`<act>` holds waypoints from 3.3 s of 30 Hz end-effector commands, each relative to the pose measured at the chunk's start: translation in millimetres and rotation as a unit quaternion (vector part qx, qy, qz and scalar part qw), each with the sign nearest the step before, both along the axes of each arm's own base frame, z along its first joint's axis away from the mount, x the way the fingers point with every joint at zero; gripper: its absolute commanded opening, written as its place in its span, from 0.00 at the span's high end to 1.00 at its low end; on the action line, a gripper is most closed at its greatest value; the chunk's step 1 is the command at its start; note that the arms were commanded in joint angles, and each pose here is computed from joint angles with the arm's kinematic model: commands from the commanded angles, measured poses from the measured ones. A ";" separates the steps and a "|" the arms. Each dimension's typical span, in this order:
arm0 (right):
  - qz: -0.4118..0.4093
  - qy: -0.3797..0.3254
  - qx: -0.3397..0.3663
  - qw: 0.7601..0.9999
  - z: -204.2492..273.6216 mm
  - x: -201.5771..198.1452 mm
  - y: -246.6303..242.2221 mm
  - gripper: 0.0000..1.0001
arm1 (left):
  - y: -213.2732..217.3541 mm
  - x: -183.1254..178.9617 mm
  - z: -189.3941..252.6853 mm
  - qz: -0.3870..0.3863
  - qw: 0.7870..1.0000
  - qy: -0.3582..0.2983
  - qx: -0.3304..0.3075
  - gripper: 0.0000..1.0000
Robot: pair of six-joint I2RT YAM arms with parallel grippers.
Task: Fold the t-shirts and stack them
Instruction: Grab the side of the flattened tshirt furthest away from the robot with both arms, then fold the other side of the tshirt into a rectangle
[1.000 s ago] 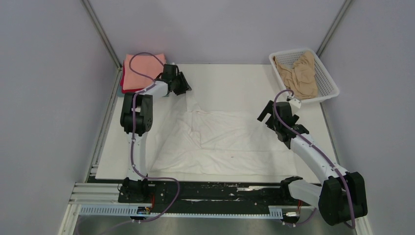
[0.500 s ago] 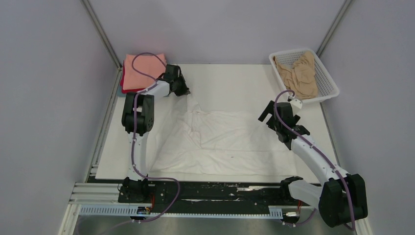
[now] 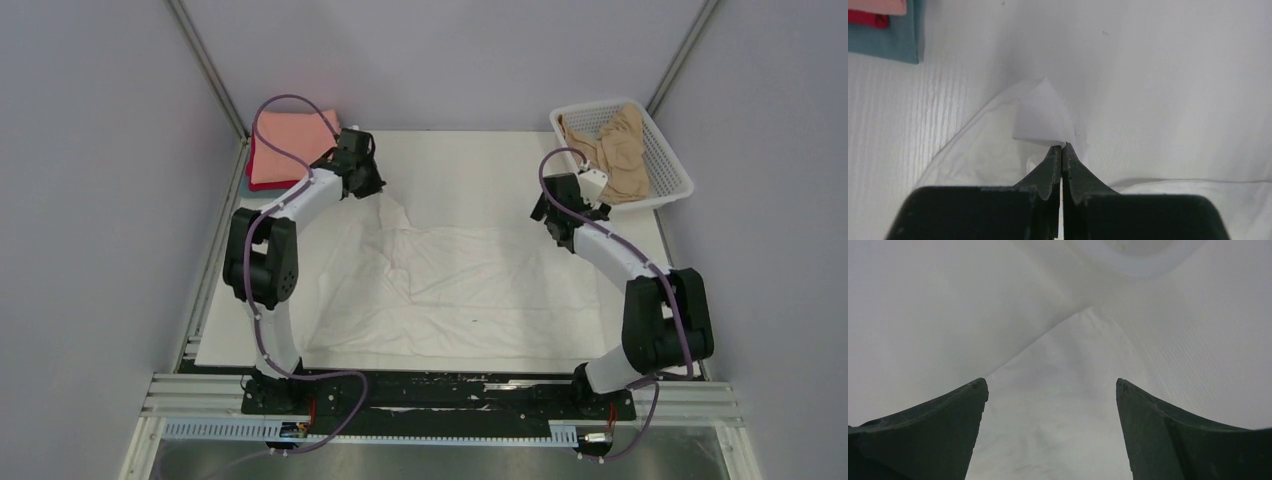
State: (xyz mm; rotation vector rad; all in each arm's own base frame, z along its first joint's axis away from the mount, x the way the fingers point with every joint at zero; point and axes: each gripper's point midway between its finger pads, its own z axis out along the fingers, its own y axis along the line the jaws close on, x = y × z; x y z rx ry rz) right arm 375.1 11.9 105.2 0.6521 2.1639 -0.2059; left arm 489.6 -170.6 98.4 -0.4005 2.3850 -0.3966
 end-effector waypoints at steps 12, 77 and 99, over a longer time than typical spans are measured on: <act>-0.054 0.097 -0.136 0.984 -45.0 76.3 -36.2 0.12 | 30.1 -83.0 22.8 0.101 0.989 0.044 0.094 1.00; -0.035 0.042 -0.137 0.989 25.6 -13.7 -34.7 1.00 | 48.0 -204.1 59.6 0.145 0.989 0.034 0.002 1.00; -0.024 0.019 -0.146 0.989 42.7 -34.3 -35.7 1.00 | 44.2 -317.6 41.3 0.138 0.983 0.116 -0.024 1.00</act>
